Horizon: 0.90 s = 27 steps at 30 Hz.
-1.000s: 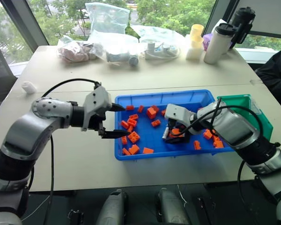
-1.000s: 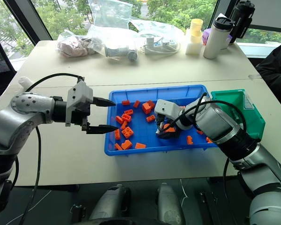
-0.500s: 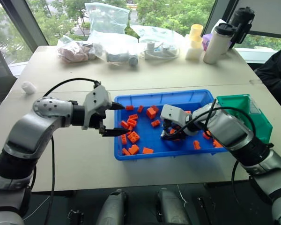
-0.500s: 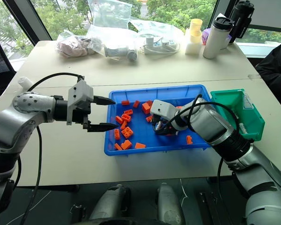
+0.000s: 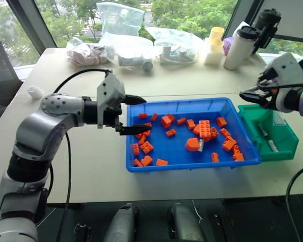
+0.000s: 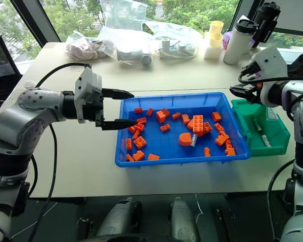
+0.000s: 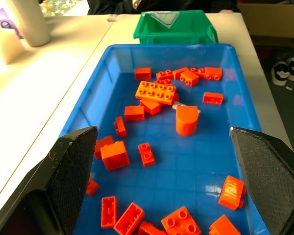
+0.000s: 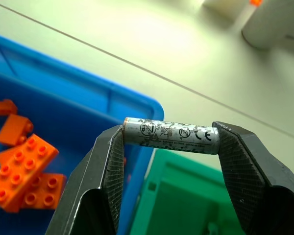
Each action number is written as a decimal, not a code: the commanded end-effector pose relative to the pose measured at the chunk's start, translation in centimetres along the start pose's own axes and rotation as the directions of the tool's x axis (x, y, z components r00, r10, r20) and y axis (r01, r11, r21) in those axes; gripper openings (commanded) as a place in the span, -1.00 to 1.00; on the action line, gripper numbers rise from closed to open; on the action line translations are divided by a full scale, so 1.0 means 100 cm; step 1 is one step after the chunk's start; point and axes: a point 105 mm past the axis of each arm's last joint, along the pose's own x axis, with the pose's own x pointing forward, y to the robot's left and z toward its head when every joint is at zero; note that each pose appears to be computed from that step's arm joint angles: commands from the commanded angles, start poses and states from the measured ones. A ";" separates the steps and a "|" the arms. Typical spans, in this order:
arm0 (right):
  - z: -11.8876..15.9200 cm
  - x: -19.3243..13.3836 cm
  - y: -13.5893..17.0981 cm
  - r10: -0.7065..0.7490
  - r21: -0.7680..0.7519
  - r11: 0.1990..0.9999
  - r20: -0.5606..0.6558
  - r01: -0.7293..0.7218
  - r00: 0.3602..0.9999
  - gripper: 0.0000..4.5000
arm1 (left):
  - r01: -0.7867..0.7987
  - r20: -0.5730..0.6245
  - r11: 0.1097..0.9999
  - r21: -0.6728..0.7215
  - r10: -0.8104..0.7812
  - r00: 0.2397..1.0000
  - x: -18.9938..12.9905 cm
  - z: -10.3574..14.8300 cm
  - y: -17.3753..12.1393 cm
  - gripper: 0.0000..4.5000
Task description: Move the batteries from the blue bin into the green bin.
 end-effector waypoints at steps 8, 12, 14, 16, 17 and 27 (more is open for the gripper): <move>-0.037 -0.018 -0.024 -0.154 0.052 0.986 -0.059 0.158 0.986 -0.03 | 0.025 0.117 0.996 0.083 -0.035 0.992 0.029 0.018 0.010 1.00; -0.044 -0.018 -0.025 -0.152 0.063 0.986 -0.080 0.157 0.985 0.43 | 0.031 0.122 0.997 0.076 -0.040 0.992 0.029 0.016 0.009 1.00; -0.046 -0.018 -0.026 -0.151 0.056 0.986 -0.089 0.156 0.984 0.82 | 0.029 0.118 0.997 0.075 -0.038 0.992 0.029 0.015 0.009 1.00; -0.044 -0.018 -0.028 -0.158 0.056 0.985 -0.086 0.163 0.984 0.98 | 0.026 0.112 0.997 0.072 -0.034 0.993 0.028 0.013 0.010 1.00; -0.043 -0.019 -0.029 -0.161 0.050 0.985 -0.083 0.165 0.983 0.98 | 0.024 0.110 0.997 0.071 -0.031 0.993 0.028 0.012 0.010 1.00; 0.018 -0.030 0.038 0.285 -0.216 0.943 0.124 -0.255 0.950 0.98 | 0.103 0.007 0.994 0.040 -0.104 0.995 0.008 -0.001 -0.002 1.00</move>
